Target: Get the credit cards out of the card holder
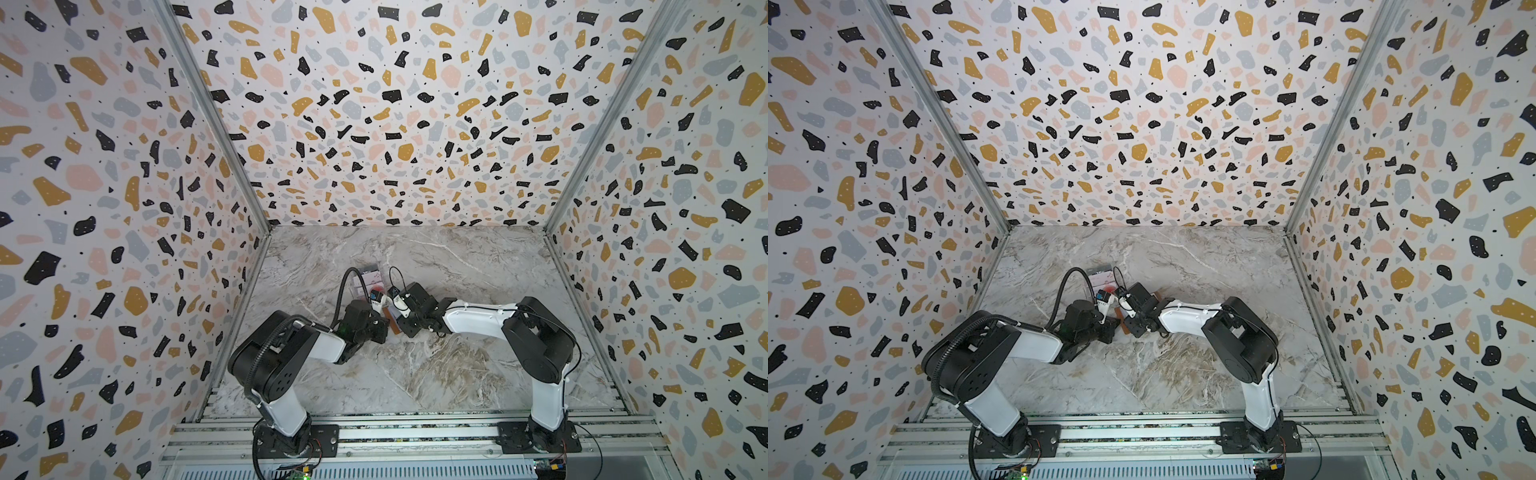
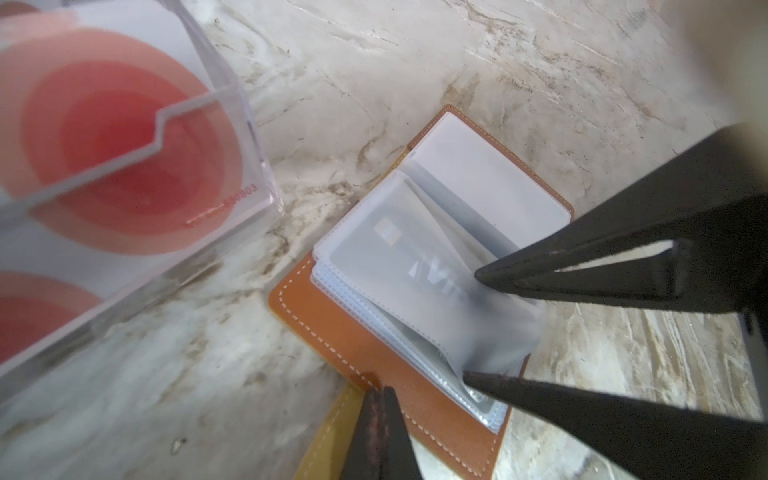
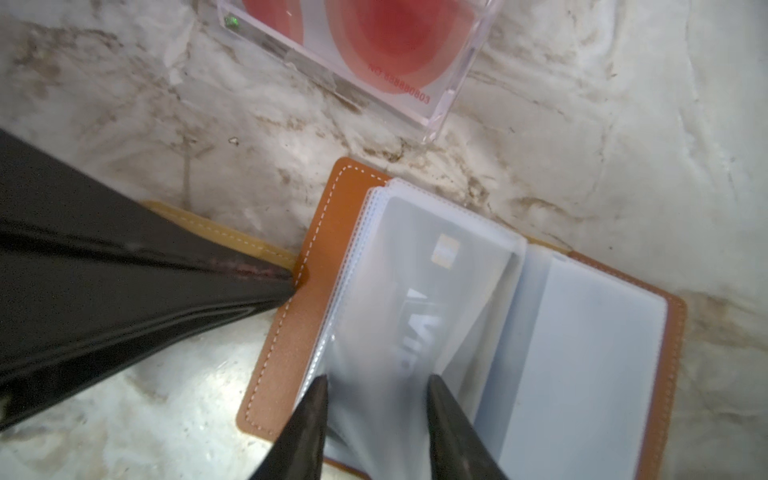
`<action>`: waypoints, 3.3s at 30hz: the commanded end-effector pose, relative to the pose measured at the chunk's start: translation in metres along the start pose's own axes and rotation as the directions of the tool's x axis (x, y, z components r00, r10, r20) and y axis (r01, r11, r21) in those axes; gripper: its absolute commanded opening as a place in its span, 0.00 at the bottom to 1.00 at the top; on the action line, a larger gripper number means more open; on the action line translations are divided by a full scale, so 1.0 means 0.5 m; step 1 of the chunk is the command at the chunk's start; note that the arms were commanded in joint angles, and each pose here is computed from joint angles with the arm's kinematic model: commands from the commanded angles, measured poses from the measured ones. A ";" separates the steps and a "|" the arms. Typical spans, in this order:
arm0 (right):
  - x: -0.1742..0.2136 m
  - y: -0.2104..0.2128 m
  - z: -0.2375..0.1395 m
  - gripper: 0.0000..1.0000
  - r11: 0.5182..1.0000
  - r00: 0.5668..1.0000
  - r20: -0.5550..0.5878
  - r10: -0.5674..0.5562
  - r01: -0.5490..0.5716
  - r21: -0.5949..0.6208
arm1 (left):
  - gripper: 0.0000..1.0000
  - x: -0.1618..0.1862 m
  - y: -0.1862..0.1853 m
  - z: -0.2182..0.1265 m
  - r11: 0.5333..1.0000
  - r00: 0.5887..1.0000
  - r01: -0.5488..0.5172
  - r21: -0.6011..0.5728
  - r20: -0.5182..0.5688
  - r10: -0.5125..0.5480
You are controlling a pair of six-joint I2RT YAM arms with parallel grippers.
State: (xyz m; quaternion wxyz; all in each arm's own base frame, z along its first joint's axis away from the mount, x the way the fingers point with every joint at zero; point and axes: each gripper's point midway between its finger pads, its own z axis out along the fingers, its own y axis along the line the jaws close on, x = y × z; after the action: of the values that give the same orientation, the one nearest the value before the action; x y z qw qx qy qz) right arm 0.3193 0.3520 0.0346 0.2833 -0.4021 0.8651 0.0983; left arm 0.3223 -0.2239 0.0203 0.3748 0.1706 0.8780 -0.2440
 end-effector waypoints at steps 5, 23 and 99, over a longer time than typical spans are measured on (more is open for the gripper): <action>0.051 -0.019 0.011 0.33 1.000 0.996 -0.083 0.020 -0.018 0.021 | 0.00 0.094 0.025 0.004 0.999 0.988 0.013 -0.044 -0.150 -0.020; 0.007 -0.078 -0.028 0.08 0.993 0.994 -0.006 0.108 -0.108 0.055 | 0.00 0.094 0.024 0.005 0.999 0.988 0.013 -0.043 -0.154 -0.020; 0.117 -0.047 -0.091 0.40 0.889 0.912 -0.141 0.385 -0.407 -0.209 | 0.09 0.084 0.003 -0.032 1.000 0.987 -0.010 -0.014 -0.159 0.007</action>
State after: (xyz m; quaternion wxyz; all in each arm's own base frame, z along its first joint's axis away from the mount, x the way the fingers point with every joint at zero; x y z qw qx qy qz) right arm 0.3109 0.2732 0.0308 0.1907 -0.2474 0.9273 0.2062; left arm 0.3173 -0.2150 0.0216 0.3591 0.1830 0.8892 -0.2164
